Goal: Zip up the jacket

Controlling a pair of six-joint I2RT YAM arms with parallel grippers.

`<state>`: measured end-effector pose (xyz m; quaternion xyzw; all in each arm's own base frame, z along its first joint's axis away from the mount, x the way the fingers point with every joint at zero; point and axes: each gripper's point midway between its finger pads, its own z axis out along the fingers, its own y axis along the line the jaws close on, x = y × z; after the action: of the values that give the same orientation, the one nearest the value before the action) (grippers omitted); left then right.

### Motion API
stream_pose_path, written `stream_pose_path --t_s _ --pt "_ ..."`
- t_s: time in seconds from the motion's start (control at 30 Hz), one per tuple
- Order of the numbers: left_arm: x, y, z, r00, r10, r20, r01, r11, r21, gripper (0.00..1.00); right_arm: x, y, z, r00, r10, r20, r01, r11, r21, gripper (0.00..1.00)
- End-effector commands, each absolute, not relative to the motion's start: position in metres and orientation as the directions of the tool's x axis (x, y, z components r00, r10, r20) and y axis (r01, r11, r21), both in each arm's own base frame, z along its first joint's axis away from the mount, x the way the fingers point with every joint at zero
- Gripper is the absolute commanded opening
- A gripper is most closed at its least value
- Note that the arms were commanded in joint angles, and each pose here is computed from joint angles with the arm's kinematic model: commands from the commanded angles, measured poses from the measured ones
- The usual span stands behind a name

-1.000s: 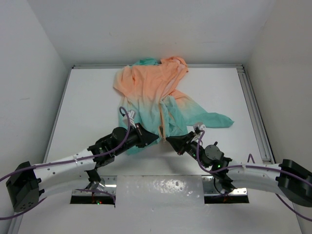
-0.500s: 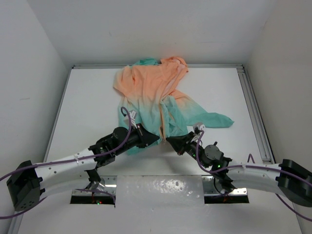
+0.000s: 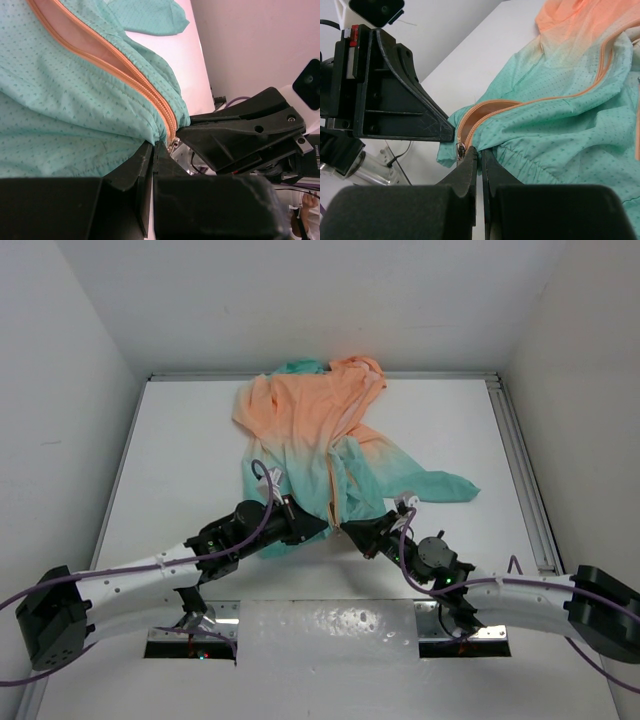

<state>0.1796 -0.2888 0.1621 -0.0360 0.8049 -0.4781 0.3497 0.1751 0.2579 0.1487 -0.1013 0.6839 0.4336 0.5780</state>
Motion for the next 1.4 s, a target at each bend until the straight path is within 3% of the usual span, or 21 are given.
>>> stream_pose_path --t_s 0.0,1.37 --pt "0.182 -0.293 0.171 -0.749 -0.411 -0.520 0.292 0.500 -0.815 0.00 0.177 0.262 0.168 -0.276 0.399 -0.874 -0.659 0.584 0.475 0.00" --pt "0.190 -0.283 0.174 -0.712 -0.445 -0.543 0.273 0.537 -0.798 0.00 0.174 0.263 0.168 -0.248 0.373 -0.894 -0.664 0.607 0.437 0.00"
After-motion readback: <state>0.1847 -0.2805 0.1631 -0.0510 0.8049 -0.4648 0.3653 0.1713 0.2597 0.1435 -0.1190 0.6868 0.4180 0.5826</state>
